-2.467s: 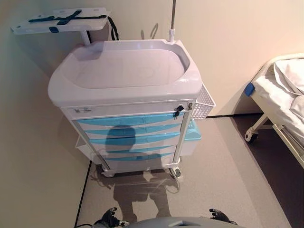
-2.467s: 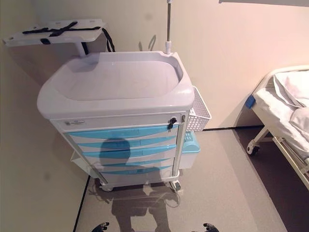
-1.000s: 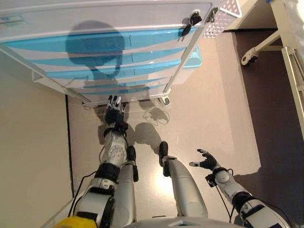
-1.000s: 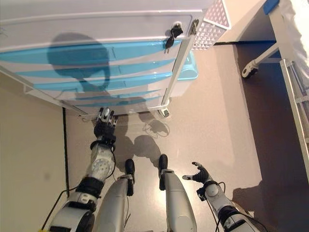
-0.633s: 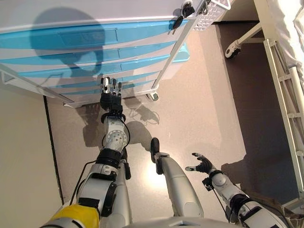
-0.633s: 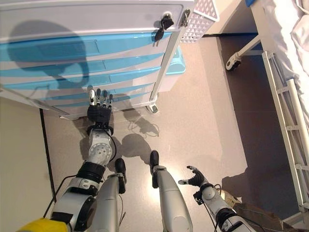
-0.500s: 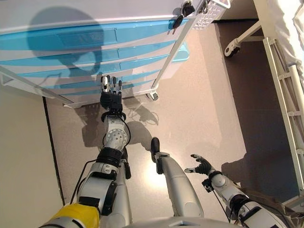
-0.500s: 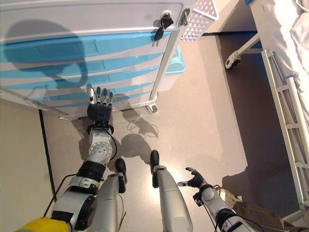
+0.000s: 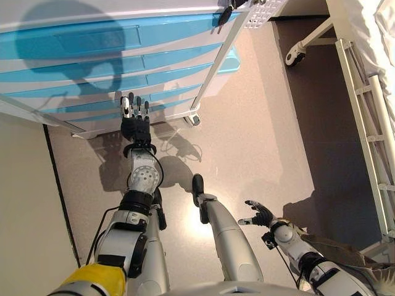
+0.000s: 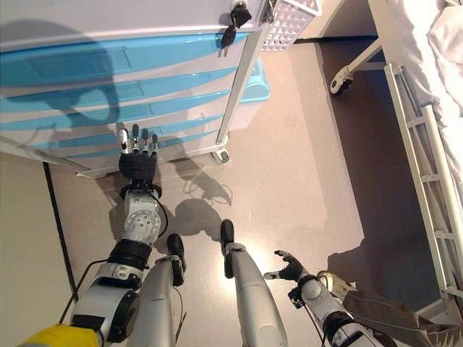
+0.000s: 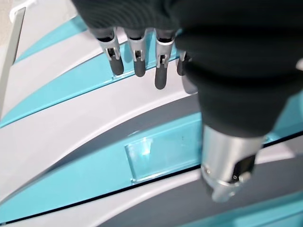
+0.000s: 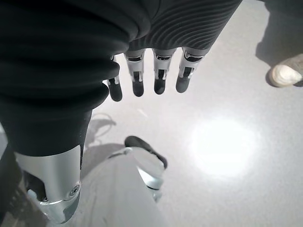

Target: Open the drawer and pick up the medicine

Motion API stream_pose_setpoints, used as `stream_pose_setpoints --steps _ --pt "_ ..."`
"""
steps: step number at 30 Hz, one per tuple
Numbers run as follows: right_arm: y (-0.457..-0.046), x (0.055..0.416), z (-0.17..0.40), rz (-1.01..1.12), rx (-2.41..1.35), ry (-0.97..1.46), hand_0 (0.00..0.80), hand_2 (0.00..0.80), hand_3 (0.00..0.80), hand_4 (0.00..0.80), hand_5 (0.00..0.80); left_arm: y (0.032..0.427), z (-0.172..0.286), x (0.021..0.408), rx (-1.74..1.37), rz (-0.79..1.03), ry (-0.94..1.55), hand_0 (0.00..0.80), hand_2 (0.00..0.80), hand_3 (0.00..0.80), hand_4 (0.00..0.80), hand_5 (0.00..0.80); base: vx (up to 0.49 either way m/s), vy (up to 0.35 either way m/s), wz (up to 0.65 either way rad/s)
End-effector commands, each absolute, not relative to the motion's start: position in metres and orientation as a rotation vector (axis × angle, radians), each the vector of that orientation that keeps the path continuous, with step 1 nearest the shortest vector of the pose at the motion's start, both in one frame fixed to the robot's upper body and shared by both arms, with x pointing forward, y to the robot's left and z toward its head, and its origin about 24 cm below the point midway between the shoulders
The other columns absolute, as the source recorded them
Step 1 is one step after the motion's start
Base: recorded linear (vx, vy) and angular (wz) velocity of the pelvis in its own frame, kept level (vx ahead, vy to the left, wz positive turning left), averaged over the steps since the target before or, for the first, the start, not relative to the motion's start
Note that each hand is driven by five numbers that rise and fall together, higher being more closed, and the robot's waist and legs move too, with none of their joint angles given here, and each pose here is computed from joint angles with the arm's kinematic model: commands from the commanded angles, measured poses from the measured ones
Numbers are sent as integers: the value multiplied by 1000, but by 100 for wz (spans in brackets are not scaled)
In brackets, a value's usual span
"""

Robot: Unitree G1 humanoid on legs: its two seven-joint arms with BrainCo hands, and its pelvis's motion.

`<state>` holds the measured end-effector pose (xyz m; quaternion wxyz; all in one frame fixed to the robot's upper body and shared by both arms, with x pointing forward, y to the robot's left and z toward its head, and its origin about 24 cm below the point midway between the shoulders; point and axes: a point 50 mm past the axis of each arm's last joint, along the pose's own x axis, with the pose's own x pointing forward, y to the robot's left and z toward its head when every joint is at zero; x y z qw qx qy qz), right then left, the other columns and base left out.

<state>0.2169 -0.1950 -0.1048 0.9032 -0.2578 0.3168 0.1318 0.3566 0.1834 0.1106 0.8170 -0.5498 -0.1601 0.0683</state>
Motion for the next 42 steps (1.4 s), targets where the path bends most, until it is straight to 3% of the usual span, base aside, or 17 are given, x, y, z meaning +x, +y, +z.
stream_pose_setpoints --steps 1,33,42 --pt "-220 197 -113 261 -586 724 0 0 0 0 0 185 187 363 -1097 -48 -622 0 0 0 0 0 31 -14 -2" --pt "-227 197 -114 236 -610 749 0 0 0 0 0 203 207 356 -1059 -41 -734 0 0 0 0 0 8 3 3" --pt "-226 200 -112 242 -611 741 0 0 0 0 0 224 215 354 -1019 12 -772 0 0 0 0 0 0 0 0"
